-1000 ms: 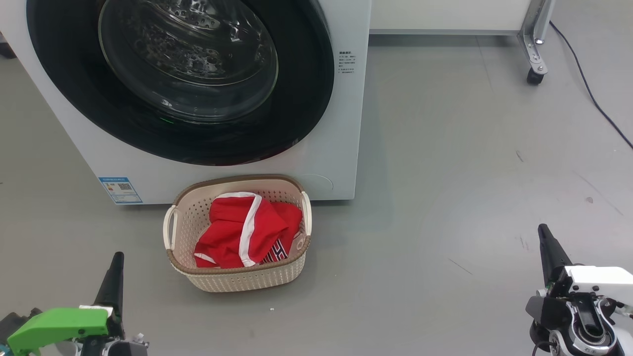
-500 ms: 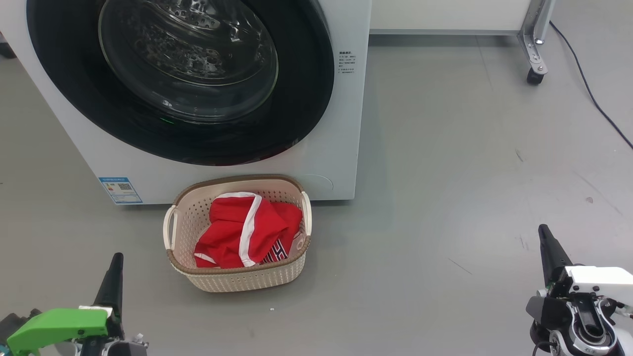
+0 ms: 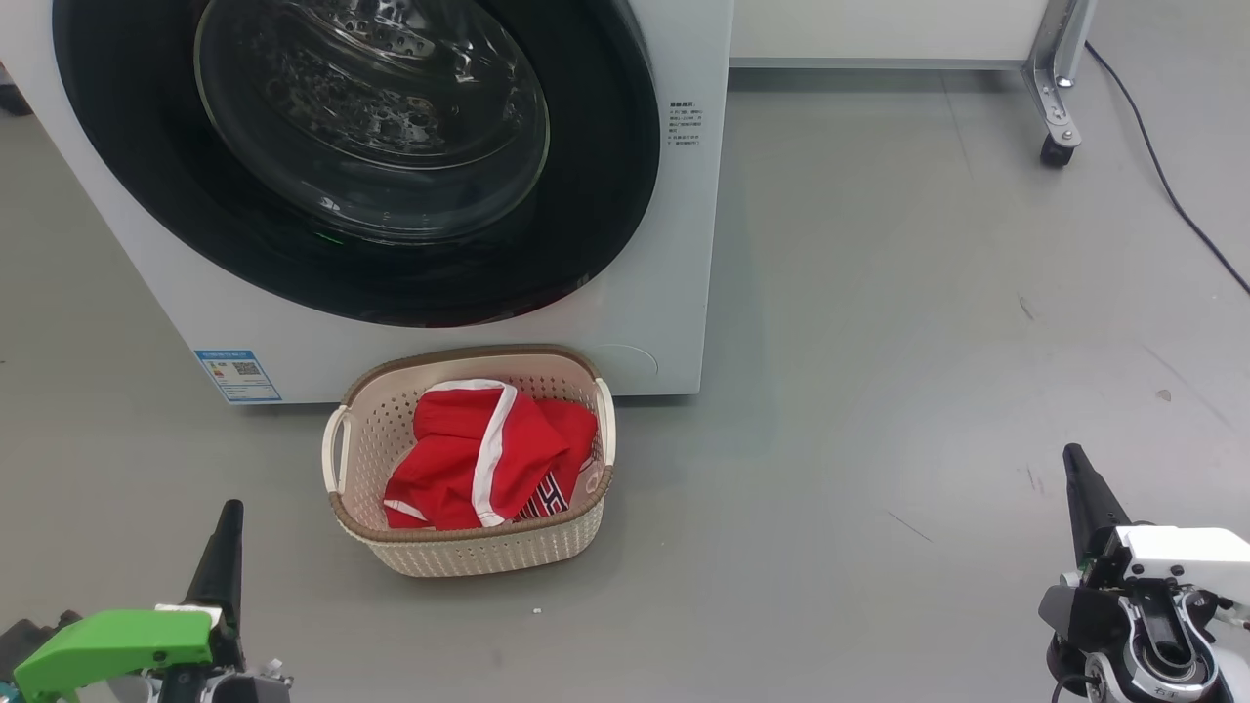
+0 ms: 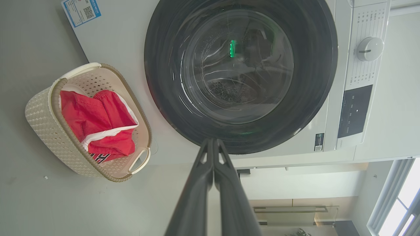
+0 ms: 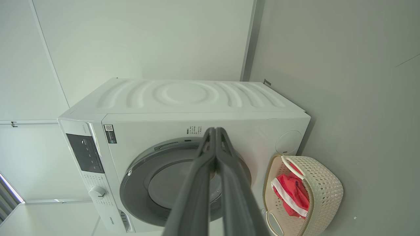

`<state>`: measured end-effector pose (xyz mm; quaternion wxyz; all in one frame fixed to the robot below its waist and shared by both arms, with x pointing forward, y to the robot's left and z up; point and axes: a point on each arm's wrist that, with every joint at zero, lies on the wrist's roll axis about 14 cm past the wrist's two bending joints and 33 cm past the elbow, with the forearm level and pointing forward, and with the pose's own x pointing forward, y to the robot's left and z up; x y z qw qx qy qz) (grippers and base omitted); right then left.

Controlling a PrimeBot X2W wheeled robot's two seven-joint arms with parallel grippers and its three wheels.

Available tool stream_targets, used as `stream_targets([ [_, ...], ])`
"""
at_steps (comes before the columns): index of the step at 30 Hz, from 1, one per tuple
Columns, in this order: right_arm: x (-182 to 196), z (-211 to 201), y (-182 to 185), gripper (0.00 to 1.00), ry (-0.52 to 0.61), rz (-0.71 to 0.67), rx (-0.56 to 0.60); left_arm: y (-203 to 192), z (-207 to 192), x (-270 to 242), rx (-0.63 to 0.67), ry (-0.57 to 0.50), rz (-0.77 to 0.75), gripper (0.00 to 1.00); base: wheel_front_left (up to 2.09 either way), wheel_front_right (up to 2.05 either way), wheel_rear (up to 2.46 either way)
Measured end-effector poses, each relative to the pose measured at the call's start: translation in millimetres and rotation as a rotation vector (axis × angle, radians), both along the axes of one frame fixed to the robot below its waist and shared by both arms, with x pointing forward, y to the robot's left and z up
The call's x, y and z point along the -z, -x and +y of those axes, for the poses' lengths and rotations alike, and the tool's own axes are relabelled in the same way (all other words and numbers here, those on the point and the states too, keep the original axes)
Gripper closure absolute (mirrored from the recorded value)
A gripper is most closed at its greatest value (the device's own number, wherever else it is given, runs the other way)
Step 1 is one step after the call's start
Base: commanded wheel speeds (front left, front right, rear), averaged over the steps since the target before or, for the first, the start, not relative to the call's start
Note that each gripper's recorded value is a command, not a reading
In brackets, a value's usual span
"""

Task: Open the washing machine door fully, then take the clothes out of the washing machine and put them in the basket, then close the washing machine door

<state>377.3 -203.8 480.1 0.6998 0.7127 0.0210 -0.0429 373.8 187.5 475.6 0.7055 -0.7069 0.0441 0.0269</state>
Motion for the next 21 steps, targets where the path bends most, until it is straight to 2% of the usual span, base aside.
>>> stream_targets([
  [21, -0.7, 0.5, -0.1, 1.0, 0.0, -0.005, -0.006, 0.1, 0.1, 0.3, 0.0, 0.002, 0.001, 1.0, 0.0, 0.0, 0.0],
])
